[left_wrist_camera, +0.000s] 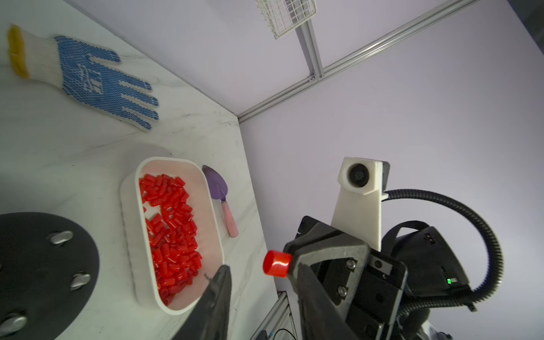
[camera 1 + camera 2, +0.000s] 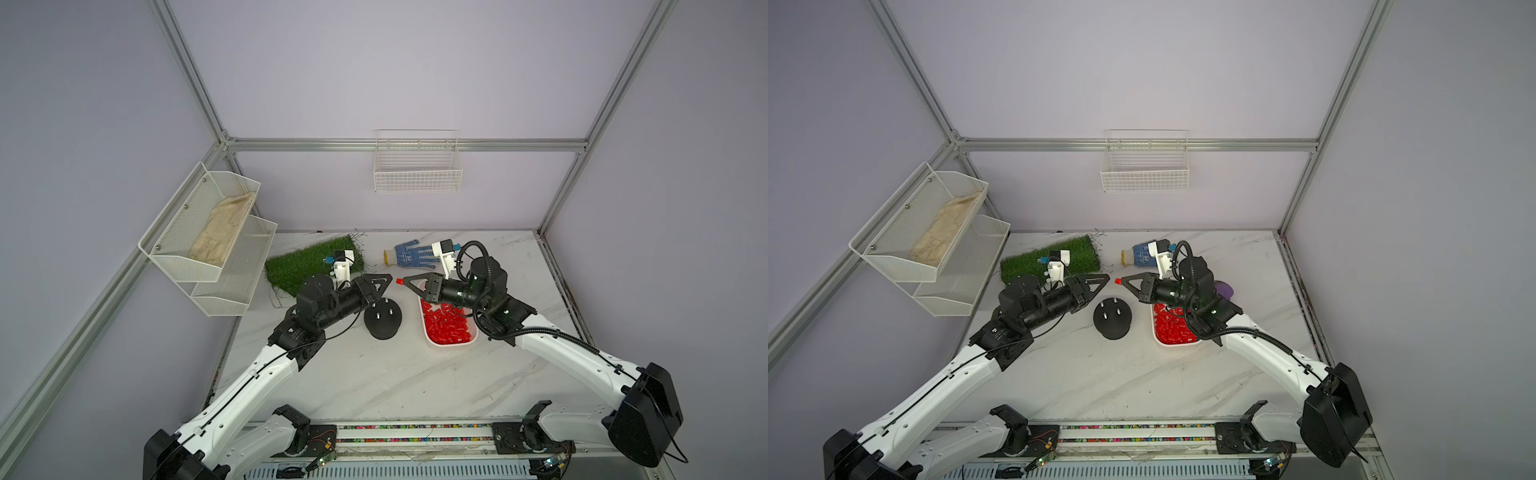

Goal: Cover the protruding screws with screw protection sleeves
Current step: Pick up the screw protection sleeve from the storage box.

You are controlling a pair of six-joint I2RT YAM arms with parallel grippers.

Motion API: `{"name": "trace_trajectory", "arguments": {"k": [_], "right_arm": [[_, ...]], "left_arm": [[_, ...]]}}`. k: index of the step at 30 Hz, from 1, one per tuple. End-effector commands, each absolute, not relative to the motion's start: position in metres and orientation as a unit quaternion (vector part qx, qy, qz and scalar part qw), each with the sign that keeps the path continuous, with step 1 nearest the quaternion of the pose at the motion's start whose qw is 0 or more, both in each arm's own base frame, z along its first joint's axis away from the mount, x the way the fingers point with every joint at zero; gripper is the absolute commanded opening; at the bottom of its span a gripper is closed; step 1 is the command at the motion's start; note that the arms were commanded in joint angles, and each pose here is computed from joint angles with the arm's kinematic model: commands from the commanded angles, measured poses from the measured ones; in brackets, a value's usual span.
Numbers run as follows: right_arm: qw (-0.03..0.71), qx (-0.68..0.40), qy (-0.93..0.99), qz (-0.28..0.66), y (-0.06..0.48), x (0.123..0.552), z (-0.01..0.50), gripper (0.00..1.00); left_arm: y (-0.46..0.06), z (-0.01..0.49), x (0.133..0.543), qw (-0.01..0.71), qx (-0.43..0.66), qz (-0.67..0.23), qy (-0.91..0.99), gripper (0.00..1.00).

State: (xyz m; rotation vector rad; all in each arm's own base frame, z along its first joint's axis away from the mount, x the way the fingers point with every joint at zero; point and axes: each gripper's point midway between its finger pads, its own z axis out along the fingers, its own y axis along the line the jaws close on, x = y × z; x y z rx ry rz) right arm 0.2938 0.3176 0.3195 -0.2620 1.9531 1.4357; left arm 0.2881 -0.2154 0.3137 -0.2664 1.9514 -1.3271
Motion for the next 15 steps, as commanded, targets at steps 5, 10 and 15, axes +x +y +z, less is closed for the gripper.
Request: {"name": "trace_trajectory", "arguments": {"k": [5,10,15], "right_arm": [[0.289,-0.117,0.844,0.435,0.312,0.308,0.264,0.07],[0.281,-0.131,0.872,0.379,0.311,0.324,0.252,0.08],[0.250,-0.142,0.900,0.328,0.313,0.338,0.232,0.08]], "left_arm": [[-0.157,0.257,0.270,0.367,-0.172,-0.359,0.840,0.45],[-0.133,0.235,0.256,0.361,-0.191,-0.303,0.861,0.48],[-0.128,0.222,0.252,0.345,-0.193,-0.278,0.875,0.50]]}}
